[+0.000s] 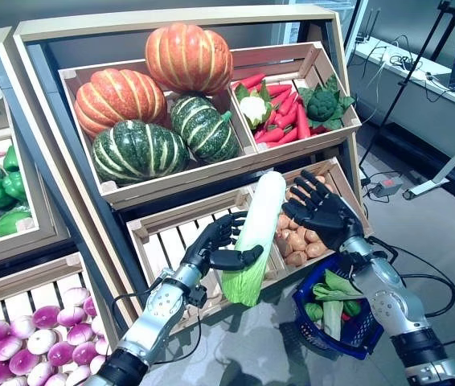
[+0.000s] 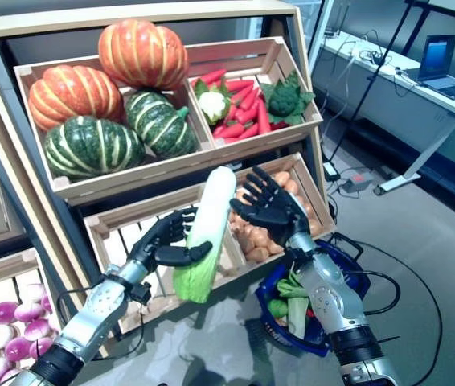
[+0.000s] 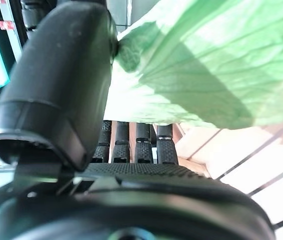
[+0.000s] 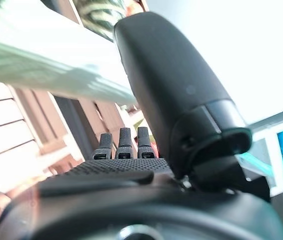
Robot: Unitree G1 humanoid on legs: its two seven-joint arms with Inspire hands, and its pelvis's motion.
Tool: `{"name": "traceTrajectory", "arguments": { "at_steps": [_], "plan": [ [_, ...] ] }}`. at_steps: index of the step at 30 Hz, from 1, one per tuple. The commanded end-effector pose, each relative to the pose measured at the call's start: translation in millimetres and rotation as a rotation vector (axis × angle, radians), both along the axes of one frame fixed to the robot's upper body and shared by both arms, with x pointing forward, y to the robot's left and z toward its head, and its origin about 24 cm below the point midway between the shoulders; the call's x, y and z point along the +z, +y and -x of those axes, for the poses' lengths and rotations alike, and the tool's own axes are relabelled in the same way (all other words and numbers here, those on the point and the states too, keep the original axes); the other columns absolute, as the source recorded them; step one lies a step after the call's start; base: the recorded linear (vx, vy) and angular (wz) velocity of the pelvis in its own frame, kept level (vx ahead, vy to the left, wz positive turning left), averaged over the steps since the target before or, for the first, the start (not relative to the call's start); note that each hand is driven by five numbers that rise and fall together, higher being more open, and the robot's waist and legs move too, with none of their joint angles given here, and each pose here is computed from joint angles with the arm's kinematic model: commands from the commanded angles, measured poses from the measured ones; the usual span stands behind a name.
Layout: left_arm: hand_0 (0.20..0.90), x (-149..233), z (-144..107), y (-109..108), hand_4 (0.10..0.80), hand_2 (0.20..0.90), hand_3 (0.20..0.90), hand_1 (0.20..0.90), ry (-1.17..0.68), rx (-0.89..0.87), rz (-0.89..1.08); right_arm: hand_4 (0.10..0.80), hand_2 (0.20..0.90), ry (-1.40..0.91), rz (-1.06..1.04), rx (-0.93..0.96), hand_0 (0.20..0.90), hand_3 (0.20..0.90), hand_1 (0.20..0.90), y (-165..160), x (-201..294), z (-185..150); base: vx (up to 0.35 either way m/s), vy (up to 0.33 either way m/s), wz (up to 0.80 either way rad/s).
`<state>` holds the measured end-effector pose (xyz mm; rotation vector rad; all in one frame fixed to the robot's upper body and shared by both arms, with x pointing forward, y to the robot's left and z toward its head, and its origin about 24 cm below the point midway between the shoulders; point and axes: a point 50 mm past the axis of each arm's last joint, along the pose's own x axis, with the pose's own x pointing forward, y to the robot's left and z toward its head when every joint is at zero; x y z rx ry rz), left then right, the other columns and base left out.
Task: Put vegetables into the basket
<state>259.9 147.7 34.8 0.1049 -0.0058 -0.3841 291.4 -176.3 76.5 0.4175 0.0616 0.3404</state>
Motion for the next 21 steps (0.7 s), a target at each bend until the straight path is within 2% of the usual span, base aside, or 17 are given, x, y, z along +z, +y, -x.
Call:
{"name": "traceTrajectory", "arguments": {
  "at_steps": [1, 21],
  "plan": [
    [0.300, 64, -7, -22, 0.400, 0.300, 0.300, 0.300, -0.373, -0.112, 0.090, 0.800, 0.900, -0.181, -0.071, 0.078, 0.900, 0.900, 0.900, 4, 48, -20, 0.000, 0.000, 0.00],
    [0.300, 68, -1, -43, 0.400, 0.300, 0.300, 0.300, -0.405, -0.254, 0.054, 0.800, 0.900, -0.080, -0.226, 0.246, 0.900, 0.900, 0.900, 41, 48, -38, -0.003, 0.000, 0.02]
  ]
}}
